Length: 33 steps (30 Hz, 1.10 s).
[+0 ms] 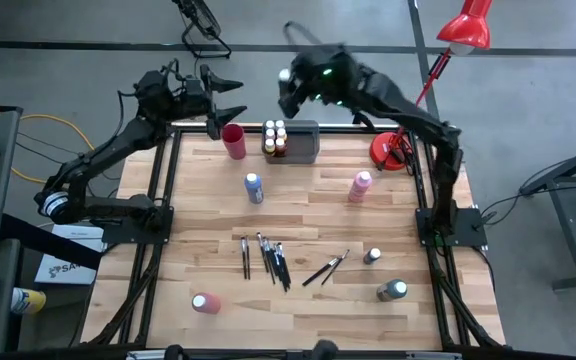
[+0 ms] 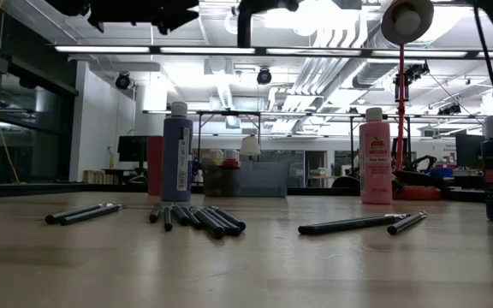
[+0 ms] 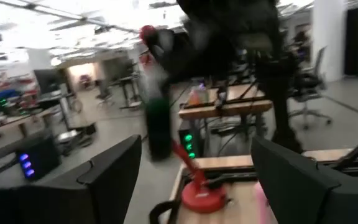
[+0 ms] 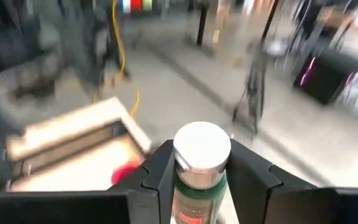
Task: Pick & Place Paint Supplies
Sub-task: Put the green paint bottle into the black bin
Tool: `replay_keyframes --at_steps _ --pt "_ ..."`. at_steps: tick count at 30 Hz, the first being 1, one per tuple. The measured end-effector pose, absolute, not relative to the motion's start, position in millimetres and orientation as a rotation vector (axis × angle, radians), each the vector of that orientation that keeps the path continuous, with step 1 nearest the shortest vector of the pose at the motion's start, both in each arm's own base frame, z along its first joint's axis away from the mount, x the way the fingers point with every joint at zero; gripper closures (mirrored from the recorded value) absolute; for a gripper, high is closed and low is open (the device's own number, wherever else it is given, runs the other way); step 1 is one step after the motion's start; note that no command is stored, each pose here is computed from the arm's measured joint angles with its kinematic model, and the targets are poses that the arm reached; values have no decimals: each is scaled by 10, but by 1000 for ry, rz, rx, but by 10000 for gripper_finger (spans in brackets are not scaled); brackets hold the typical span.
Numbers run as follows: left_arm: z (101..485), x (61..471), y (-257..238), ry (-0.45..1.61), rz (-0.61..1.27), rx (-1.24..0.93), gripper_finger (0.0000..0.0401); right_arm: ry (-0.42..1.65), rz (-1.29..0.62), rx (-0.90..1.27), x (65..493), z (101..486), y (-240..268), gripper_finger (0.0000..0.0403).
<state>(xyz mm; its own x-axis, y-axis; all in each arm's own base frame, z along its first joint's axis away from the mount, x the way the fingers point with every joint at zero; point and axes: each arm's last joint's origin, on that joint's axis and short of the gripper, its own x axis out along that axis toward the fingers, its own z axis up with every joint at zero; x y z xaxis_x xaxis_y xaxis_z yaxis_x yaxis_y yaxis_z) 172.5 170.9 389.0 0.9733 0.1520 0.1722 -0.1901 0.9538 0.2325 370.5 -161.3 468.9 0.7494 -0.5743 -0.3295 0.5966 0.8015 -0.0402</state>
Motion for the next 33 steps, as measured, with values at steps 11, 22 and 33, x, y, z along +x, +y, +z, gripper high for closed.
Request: replay_keyframes --at_steps 11,22,33 --pt "3810 1704 1688 -63 175 237 102 490 -679 142 3965 4183 -1921 294" --pt "3847 1632 1610 -47 192 269 102 554 -682 213 4004 3802 -2098 294" --pt "3842 1631 1610 -43 193 263 102 625 -732 303 4071 3259 -2067 294"
